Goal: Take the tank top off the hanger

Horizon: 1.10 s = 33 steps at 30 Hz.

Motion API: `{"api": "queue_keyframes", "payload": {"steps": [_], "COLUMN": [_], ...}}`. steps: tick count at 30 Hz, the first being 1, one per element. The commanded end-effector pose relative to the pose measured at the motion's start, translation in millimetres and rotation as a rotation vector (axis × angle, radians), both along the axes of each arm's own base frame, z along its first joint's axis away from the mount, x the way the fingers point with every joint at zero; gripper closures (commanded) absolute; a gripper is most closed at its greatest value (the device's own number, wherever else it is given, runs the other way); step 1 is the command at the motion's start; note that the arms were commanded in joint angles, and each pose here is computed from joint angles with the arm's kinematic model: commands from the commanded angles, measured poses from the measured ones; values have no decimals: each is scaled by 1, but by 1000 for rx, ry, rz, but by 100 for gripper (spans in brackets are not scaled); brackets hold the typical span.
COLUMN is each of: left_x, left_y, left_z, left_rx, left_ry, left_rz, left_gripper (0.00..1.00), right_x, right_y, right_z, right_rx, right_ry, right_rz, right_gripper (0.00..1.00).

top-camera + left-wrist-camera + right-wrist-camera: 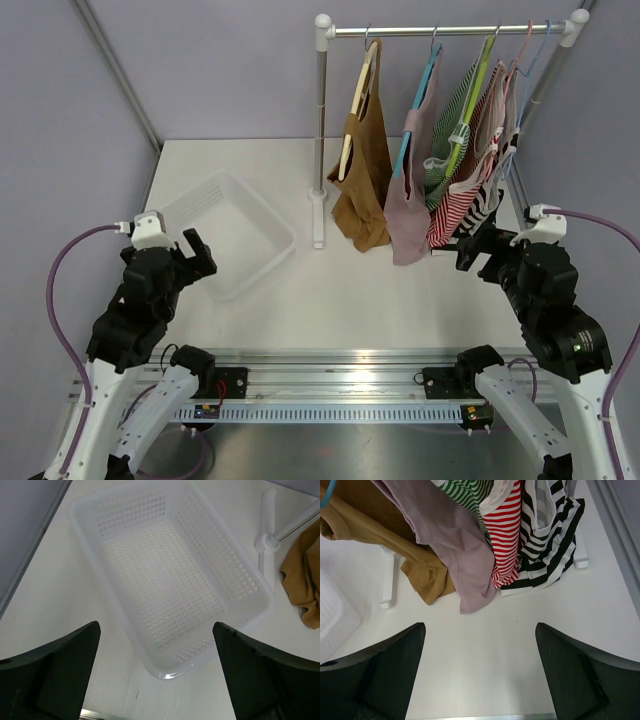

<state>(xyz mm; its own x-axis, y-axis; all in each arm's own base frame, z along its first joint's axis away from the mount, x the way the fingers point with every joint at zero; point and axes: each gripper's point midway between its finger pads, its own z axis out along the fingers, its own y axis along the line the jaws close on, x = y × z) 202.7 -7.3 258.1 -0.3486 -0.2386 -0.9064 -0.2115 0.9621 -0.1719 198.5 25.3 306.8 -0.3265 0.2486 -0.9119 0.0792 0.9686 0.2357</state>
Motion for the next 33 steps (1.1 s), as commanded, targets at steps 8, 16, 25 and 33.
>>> {"api": "queue_keyframes", "payload": {"steps": [8,16,25,33], "left_x": [17,21,19,18], "left_y": [-35,-32,-29,-29], "left_z": [39,28,10,8], "left_rx": [-118,-101,-87,-83], "left_ry": [-68,-60,-26,-26], "left_rz": [-129,-110,-100,-107], "left_gripper": [1,1,1,1], "right_x": [-2,8,94,189], "right_y": [40,115,162,192], "right_z": [27,129,179,193], "right_rx": [172,397,466,284], "right_ry": [-149,-256,-214,-187], "right_rz": [181,536,621,411], "right_gripper": [1,3,11,13]}}
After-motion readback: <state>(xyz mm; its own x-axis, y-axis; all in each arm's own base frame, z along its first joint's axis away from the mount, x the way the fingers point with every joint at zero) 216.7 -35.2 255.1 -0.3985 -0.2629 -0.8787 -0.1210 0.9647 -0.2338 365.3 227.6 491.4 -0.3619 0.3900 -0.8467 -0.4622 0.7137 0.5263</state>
